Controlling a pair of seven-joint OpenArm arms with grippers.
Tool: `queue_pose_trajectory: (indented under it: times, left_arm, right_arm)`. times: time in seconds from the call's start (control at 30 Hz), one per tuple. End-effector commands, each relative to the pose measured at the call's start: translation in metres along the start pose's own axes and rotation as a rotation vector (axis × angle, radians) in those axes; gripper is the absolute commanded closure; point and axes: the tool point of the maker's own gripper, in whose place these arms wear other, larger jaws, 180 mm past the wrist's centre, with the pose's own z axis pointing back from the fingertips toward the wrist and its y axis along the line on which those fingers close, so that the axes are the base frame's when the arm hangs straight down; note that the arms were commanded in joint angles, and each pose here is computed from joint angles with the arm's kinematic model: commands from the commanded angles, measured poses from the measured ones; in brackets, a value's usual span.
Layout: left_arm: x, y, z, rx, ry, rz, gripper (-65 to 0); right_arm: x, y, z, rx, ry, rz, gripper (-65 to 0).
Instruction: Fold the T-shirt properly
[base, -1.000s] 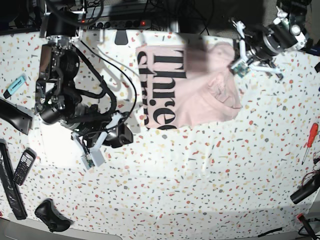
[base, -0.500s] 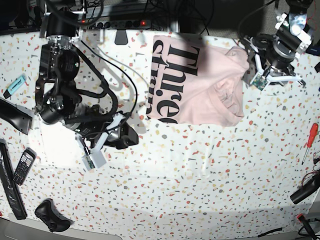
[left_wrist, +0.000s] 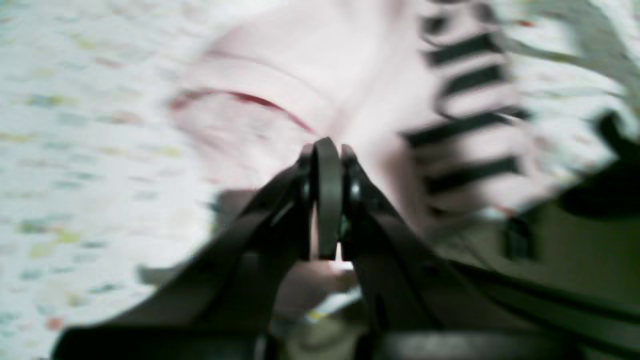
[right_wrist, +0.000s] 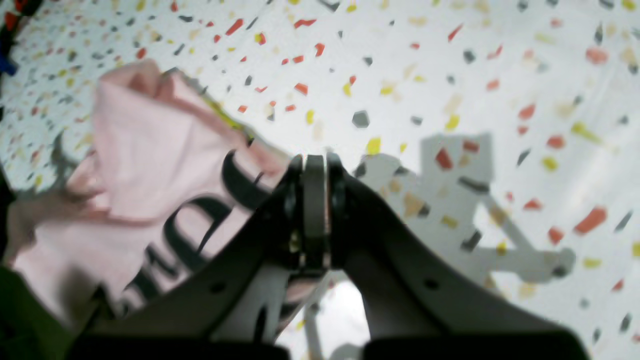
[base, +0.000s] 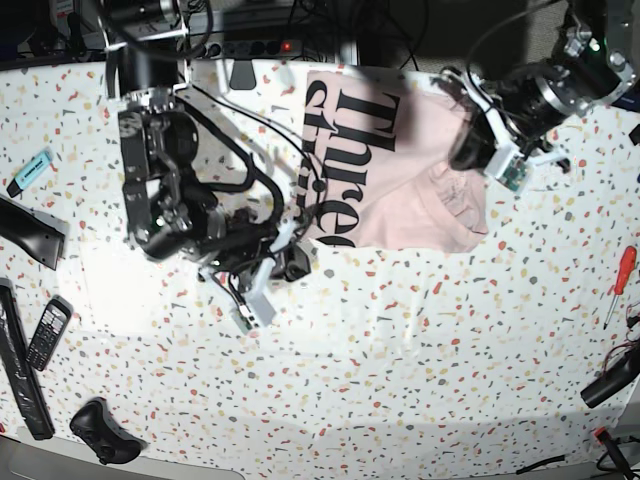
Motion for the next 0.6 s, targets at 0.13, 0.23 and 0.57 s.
queue_pose_trajectory:
  times: [0.13,0.23,0.57]
  left_arm:
    - [-0.022,-0.022,-0.001,-0.079,0.029,0.085,0.0]
    - [-0.059,-0.014,-0.014,-0.04,0.106,0.133,0.0]
    - [-0.089,0.048,-0.061,0.067,0.16,0.181,0.0]
  right_arm:
    - [-0.014,-0.007,-0.02,-0.003,0.09,0.032,0.0]
    - [-0.034,-0.009,-0.025,-0.003,0.147,0.01,0.0]
    - [-0.061,0.011,-0.015,0.023,0.182,0.034,0.0]
